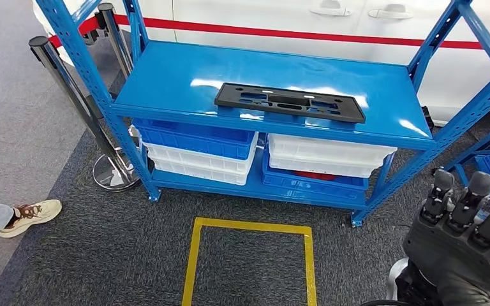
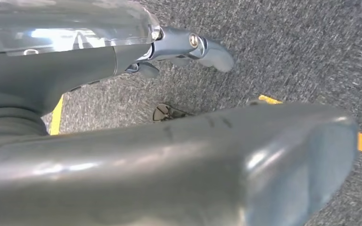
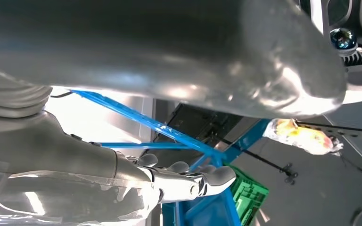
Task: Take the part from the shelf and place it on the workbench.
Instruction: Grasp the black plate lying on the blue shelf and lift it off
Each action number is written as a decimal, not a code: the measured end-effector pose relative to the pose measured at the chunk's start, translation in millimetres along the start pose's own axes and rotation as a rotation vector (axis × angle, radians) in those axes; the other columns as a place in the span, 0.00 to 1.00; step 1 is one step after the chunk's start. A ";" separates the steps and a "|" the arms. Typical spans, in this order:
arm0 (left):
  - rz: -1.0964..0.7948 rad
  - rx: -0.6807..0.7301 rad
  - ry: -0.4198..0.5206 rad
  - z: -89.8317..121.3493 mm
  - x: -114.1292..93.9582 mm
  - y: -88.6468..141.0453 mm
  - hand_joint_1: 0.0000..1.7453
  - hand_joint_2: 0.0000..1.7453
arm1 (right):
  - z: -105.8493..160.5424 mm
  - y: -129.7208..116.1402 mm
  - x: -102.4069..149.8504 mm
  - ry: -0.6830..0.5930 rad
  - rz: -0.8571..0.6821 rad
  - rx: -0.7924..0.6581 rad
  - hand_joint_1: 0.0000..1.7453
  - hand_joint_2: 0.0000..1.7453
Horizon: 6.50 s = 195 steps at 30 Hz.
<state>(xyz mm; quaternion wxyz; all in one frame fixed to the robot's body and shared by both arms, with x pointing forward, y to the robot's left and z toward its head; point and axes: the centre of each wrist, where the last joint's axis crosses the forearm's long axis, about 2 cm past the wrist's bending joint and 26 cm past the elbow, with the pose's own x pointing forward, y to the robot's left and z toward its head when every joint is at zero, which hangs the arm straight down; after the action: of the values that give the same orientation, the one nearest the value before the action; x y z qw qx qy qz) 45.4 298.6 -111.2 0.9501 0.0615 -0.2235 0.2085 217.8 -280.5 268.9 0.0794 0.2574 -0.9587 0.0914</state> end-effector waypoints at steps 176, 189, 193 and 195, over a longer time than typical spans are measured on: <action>-0.009 -0.034 -0.025 2.1 -4.9 -4.5 0.00 0.00 | 133.4 80.3 -192.6 0.859 1.461 0.722 0.31 1.00; -0.001 -0.047 -0.029 1.2 -2.7 -5.1 0.00 0.00 | 149.9 59.3 -204.4 0.972 1.520 0.857 0.98 1.00; 0.001 -0.048 -0.031 1.1 -2.0 -5.8 0.00 0.00 | 148.1 53.8 -206.8 0.976 1.530 0.868 0.99 1.00; 0.002 -0.049 -0.031 1.0 -1.8 -6.2 0.00 0.00 | 147.3 52.1 -207.7 0.976 1.534 0.872 0.98 1.00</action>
<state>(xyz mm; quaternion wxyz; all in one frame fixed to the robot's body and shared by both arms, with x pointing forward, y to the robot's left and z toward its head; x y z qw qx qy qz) 46.1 292.1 -111.3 0.9476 0.0413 -0.2433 0.2030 353.3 -168.6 77.5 0.2821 -0.4878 -0.6111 0.5559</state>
